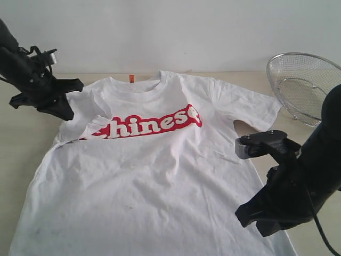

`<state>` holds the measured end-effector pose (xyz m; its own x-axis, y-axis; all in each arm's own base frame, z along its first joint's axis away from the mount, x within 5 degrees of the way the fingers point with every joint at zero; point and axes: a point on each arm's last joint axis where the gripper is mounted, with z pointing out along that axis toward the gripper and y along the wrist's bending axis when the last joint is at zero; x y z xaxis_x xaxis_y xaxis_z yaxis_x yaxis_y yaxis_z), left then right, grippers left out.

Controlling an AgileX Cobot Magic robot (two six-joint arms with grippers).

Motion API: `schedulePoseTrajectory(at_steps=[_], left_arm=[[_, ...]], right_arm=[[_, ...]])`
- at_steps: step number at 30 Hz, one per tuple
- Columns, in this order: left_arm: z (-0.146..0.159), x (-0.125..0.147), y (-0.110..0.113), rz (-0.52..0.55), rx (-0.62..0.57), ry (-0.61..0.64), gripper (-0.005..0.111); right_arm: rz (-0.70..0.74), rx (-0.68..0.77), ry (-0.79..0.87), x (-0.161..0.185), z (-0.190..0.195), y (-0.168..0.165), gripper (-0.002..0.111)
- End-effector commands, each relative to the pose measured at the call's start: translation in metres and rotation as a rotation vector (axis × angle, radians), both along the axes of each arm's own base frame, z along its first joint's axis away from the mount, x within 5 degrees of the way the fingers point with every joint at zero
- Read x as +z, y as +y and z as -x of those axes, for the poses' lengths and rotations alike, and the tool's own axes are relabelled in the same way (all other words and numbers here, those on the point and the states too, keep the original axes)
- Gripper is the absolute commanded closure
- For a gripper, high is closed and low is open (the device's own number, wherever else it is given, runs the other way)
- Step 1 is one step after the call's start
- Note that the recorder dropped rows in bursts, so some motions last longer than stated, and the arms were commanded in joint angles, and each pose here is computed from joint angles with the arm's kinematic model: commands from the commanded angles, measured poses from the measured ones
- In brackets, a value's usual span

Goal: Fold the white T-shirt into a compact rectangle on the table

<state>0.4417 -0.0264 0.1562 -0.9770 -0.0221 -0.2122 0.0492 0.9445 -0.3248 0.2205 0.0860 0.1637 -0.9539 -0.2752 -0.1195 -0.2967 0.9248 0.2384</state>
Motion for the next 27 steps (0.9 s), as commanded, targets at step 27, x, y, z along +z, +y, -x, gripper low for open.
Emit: schedulePoseTrajectory(at_steps=[27], left_arm=[[-0.038,0.032,-0.001,0.053,0.011,-0.202,0.102]], right_arm=[[0.002,0.013,-0.015,0.002,0.000,0.000,0.108]])
